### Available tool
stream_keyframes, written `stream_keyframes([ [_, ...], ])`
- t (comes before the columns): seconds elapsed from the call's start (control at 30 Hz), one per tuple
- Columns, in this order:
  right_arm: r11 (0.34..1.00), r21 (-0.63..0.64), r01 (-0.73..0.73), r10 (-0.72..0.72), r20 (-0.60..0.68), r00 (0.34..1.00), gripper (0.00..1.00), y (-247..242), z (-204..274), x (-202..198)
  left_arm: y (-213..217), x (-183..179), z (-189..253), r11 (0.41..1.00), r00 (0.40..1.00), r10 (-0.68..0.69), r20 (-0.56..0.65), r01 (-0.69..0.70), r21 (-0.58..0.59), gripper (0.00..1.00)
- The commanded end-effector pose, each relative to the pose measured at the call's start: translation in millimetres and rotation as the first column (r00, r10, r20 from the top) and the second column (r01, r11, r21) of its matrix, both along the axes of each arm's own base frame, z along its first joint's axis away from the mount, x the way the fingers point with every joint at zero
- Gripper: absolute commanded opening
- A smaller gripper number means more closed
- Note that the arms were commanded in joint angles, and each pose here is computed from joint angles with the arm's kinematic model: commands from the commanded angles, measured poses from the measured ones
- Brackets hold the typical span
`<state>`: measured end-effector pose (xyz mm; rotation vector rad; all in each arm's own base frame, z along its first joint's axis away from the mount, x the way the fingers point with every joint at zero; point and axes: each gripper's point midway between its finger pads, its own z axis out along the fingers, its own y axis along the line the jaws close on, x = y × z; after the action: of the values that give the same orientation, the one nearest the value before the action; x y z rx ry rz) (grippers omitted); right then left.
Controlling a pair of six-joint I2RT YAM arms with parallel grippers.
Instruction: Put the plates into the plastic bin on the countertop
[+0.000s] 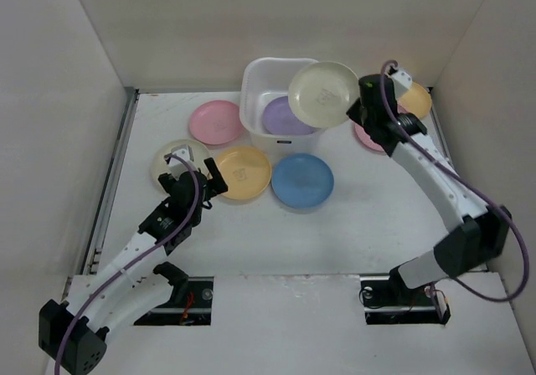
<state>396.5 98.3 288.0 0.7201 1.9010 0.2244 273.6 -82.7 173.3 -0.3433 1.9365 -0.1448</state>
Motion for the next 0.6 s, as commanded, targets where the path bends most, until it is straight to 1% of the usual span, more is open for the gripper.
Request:
stream_keyframes([
  [0.0, 0.995, -0.024, -0.095, 0.098, 0.153, 0.983, 0.00, 34.3, 55.3, 63.0, 9.0, -4.7, -5.2, 0.998, 0.998, 0.059, 0.006, -0.058, -0.033, 1.00],
  [0.1, 0.989, -0.065, -0.134, 0.142, 0.140, 0.980, 0.00, 55.2, 57.5, 105.2, 16.4, -9.1, -11.4, 0.996, 0.996, 0.086, -0.006, -0.087, -0.026, 1.00],
  [0.23, 0.977, -0.139, -0.159, 0.170, 0.073, 0.983, 0.00, 69.3, 33.4, 145.1, 25.8, -13.9, -16.4, 0.992, 0.992, 0.122, -0.018, -0.123, -0.018, 1.00],
  [0.37, 0.966, -0.177, -0.191, 0.189, -0.024, 0.982, 0.01, 77.6, -14.0, 163.1, 31.5, -15.9, -19.9, 0.990, 0.990, 0.137, -0.028, -0.138, -0.014, 1.00],
  [0.57, 0.951, -0.196, -0.239, 0.219, -0.118, 0.968, 0.02, 85.3, -65.7, 171.4, 33.9, -14.3, -19.3, 0.989, 0.989, 0.145, -0.025, -0.145, -0.020, 1.00],
])
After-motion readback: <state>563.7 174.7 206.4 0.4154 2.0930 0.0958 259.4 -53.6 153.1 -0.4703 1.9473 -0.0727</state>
